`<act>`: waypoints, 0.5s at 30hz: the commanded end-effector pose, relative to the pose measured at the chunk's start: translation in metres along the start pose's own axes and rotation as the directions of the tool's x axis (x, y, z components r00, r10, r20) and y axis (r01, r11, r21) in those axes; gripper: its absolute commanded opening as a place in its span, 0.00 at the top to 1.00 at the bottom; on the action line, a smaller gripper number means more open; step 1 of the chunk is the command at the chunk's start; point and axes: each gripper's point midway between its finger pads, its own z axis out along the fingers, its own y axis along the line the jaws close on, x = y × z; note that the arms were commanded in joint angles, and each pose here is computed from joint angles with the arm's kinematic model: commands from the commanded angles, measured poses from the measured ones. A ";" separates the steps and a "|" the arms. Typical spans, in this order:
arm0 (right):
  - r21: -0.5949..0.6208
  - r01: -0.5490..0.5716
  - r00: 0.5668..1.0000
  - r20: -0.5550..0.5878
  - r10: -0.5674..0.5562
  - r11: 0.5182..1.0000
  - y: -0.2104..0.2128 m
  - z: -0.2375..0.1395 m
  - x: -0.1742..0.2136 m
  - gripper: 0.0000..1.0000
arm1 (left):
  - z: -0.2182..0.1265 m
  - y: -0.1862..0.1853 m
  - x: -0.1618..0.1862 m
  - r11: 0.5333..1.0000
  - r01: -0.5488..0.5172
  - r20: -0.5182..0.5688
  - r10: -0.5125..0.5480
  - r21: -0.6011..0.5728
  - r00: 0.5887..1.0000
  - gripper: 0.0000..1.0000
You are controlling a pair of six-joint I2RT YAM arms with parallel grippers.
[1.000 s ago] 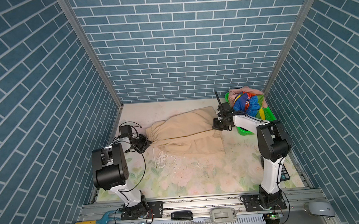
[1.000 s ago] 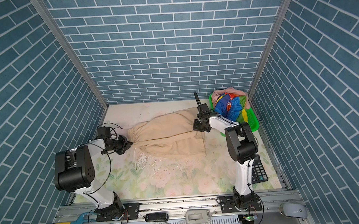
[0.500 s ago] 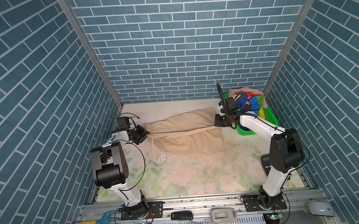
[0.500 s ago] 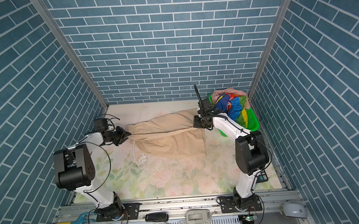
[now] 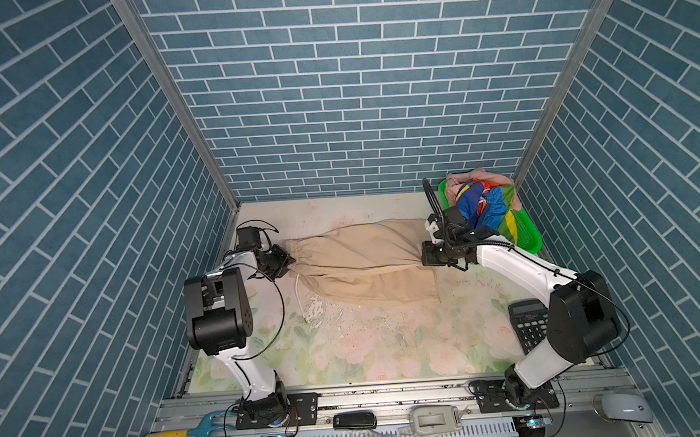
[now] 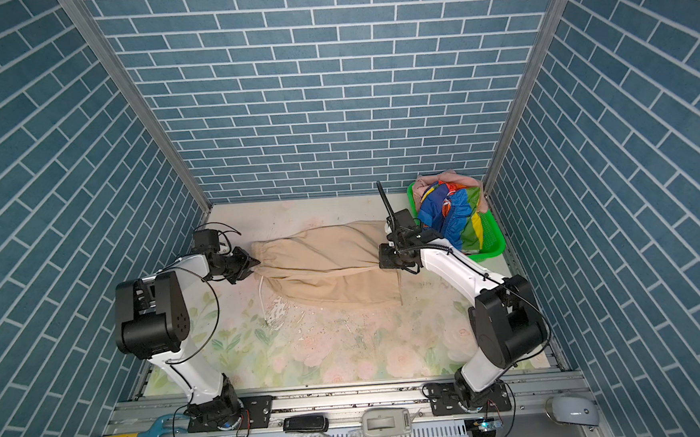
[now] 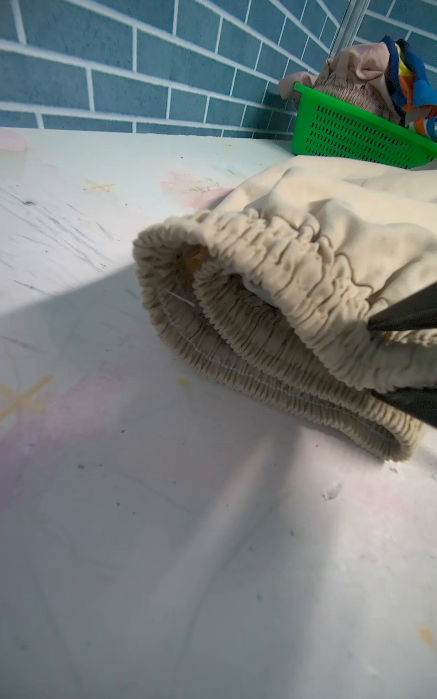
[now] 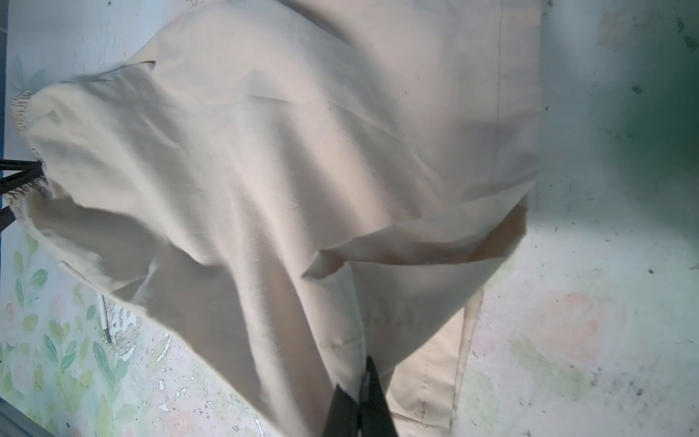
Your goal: Fold and stack the shorts
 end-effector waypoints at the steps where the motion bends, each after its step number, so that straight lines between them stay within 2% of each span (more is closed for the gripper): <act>1: 0.007 -0.044 0.998 -0.043 0.044 0.999 -0.004 0.015 0.026 1.00 | -0.001 0.003 0.003 1.000 -0.027 -0.001 0.027 -0.014 1.000 0.67; 6: 0.001 -0.056 0.995 -0.080 0.056 0.998 0.001 0.031 0.052 1.00 | -0.023 -0.007 0.002 0.997 -0.078 0.024 0.079 -0.027 0.997 0.58; 7: 0.003 -0.055 0.995 -0.089 0.055 0.998 0.001 0.034 0.058 1.00 | -0.031 -0.009 -0.001 0.994 -0.097 0.040 0.099 -0.054 0.994 0.51; 8: 0.004 -0.052 0.994 -0.095 0.053 0.999 0.002 0.036 0.062 1.00 | -0.038 -0.009 -0.004 0.990 -0.112 0.055 0.117 -0.081 0.992 0.40; 9: 0.006 -0.052 0.994 -0.100 0.053 0.999 0.002 0.039 0.065 1.00 | -0.045 -0.010 -0.007 0.985 -0.129 0.069 0.138 -0.110 0.988 0.25; 10: 0.008 -0.054 0.993 -0.108 0.055 0.998 0.002 0.042 0.070 1.00 | -0.051 -0.010 -0.011 0.982 -0.137 0.078 0.148 -0.128 0.986 0.17; 13: 0.021 -0.063 0.990 -0.125 0.065 0.998 -0.004 0.048 0.081 1.00 | -0.061 -0.021 -0.017 0.979 -0.169 0.086 0.179 -0.115 0.980 0.01; 15: 0.034 -0.061 0.989 -0.131 0.065 0.998 -0.009 0.048 0.088 1.00 | -0.067 -0.039 -0.015 0.974 -0.211 0.097 0.219 -0.082 0.971 0.00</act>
